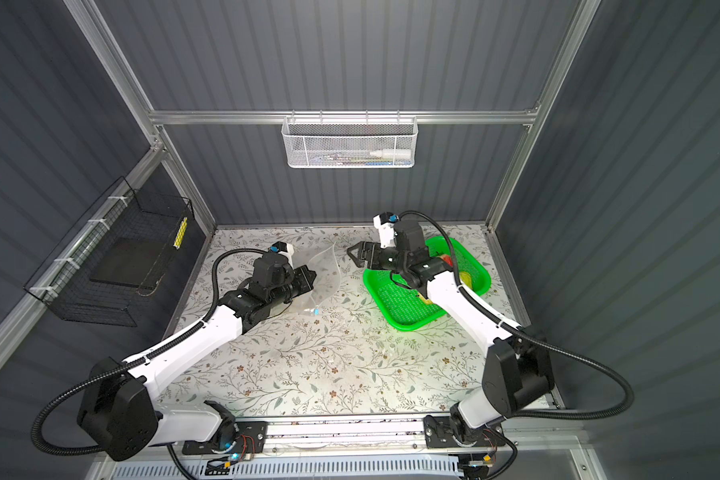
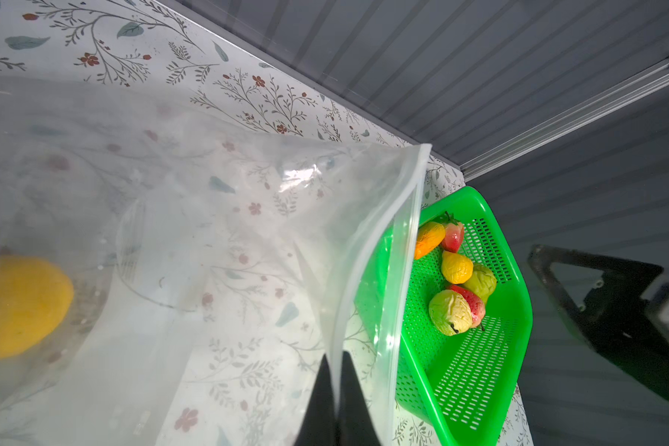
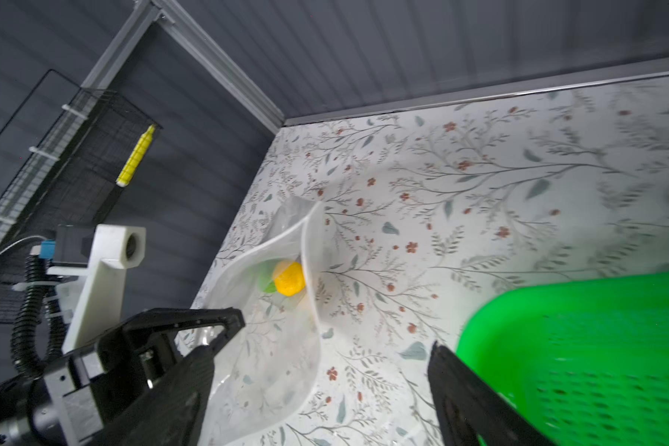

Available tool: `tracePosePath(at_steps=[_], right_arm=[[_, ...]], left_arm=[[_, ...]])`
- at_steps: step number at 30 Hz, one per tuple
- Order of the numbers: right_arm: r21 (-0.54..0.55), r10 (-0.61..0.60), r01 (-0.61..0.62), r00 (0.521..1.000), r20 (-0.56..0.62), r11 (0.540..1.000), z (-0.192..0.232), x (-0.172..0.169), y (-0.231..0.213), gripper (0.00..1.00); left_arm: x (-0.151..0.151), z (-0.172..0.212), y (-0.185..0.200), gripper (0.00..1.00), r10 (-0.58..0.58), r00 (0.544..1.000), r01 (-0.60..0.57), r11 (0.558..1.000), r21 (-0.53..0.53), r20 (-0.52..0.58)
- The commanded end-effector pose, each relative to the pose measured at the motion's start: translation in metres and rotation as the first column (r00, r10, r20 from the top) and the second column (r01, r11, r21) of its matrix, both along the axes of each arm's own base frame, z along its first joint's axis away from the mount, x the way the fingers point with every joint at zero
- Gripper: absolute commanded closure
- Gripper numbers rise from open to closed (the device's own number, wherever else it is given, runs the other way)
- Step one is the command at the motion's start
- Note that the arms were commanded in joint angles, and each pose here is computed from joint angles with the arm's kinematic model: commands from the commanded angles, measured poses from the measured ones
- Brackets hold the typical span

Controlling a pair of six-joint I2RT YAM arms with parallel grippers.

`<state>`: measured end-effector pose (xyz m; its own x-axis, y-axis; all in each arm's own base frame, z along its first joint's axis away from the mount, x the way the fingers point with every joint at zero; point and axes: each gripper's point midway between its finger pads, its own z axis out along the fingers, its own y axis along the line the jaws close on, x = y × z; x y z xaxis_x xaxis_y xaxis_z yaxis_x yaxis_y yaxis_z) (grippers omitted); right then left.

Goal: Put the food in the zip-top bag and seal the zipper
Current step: 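Return the right gripper to the basket and grasp the pale yellow pear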

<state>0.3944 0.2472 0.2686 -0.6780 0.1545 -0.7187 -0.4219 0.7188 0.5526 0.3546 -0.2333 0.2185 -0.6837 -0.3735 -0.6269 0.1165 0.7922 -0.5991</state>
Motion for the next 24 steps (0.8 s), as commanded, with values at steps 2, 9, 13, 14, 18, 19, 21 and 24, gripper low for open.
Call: tracePosePath(at_steps=[2,9,13,14,18,19,21,24], right_arm=[[-0.274,-0.190,0.186,0.982,0.012,0.944,-0.021,0.003,-0.064,0.07],[-0.614,-0.439,0.325,0.897,-0.039,0.720,-0.066,-0.007,-0.151,0.01],[-0.703,-0.495,0.299,0.864,-0.088,0.646,-0.095,-0.013,-0.173,0.01],[-0.710,-0.503,0.287,0.857,-0.109,0.643,-0.102,-0.015,-0.175,0.01],[-0.739,-0.534,0.251,0.828,-0.171,0.626,-0.130,-0.017,-0.181,0.01],[-0.749,-0.546,0.247,0.819,-0.178,0.614,-0.136,-0.017,-0.184,0.01],[-0.760,-0.568,0.244,0.800,-0.193,0.602,-0.146,-0.016,-0.189,0.01],[-0.740,-0.595,0.259,0.770,-0.230,0.621,-0.157,-0.013,-0.193,0.01]], left_arm=[[-0.002,-0.002,-0.003,1.00,-0.011,1.000,0.011,1.000,-0.004,-0.006],[0.002,-0.003,-0.007,1.00,-0.022,1.000,0.022,1.000,-0.007,-0.008],[0.003,-0.004,-0.010,1.00,-0.028,1.000,0.028,1.000,-0.012,-0.011],[0.003,-0.004,-0.010,1.00,-0.030,0.999,0.029,1.000,-0.012,-0.013],[0.002,-0.002,-0.009,1.00,-0.028,1.000,0.028,1.000,-0.008,-0.009],[0.002,-0.002,-0.008,1.00,-0.024,1.000,0.024,1.000,-0.008,-0.009],[0.001,-0.003,-0.006,1.00,-0.019,1.000,0.019,1.000,-0.004,-0.009],[0.000,-0.004,-0.005,1.00,-0.017,1.000,0.017,1.000,-0.001,-0.011]])
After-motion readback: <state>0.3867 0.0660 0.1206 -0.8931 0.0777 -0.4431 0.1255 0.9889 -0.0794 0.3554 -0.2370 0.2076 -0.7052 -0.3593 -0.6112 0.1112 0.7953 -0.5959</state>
